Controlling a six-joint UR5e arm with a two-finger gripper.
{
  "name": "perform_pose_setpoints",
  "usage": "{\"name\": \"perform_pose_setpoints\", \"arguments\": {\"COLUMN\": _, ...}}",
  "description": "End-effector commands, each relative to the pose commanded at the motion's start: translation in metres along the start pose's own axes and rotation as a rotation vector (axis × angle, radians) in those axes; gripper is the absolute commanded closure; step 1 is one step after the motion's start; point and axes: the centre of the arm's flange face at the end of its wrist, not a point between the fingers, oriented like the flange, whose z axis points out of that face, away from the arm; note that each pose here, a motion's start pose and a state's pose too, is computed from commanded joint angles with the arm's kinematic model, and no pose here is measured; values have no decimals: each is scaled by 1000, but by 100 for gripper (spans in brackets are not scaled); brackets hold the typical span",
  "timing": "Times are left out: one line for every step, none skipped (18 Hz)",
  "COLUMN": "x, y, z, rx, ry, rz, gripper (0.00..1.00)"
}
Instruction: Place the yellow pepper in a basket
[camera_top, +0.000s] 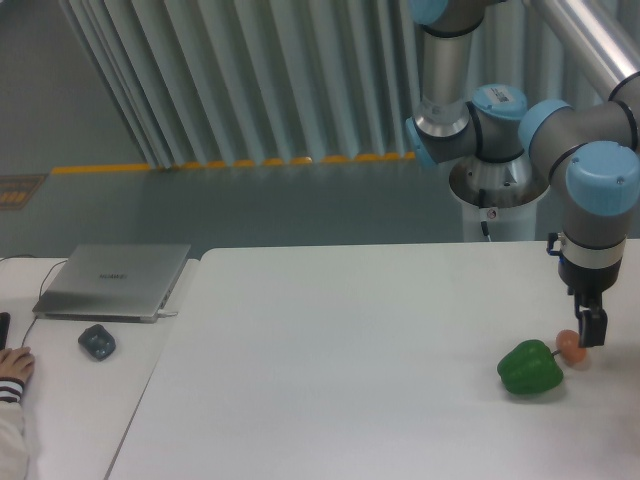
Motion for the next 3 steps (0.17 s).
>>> {"name": "perform_pose_setpoints", "arguments": {"x": 0, "y": 0, "z": -1, "rx": -1, "ry": -3, "rz": 2, "gripper": 0}}
{"name": "perform_pose_setpoints", "arguments": {"x": -1, "y": 0, "z": -2, "rx": -3, "ry": -5, "rz": 0, "gripper": 0}}
{"name": "perform_pose_setpoints", "arguments": {"x": -1, "y": 0, "z": -1, "rx": -3, "ry": -4, "rz": 0, "gripper": 0}}
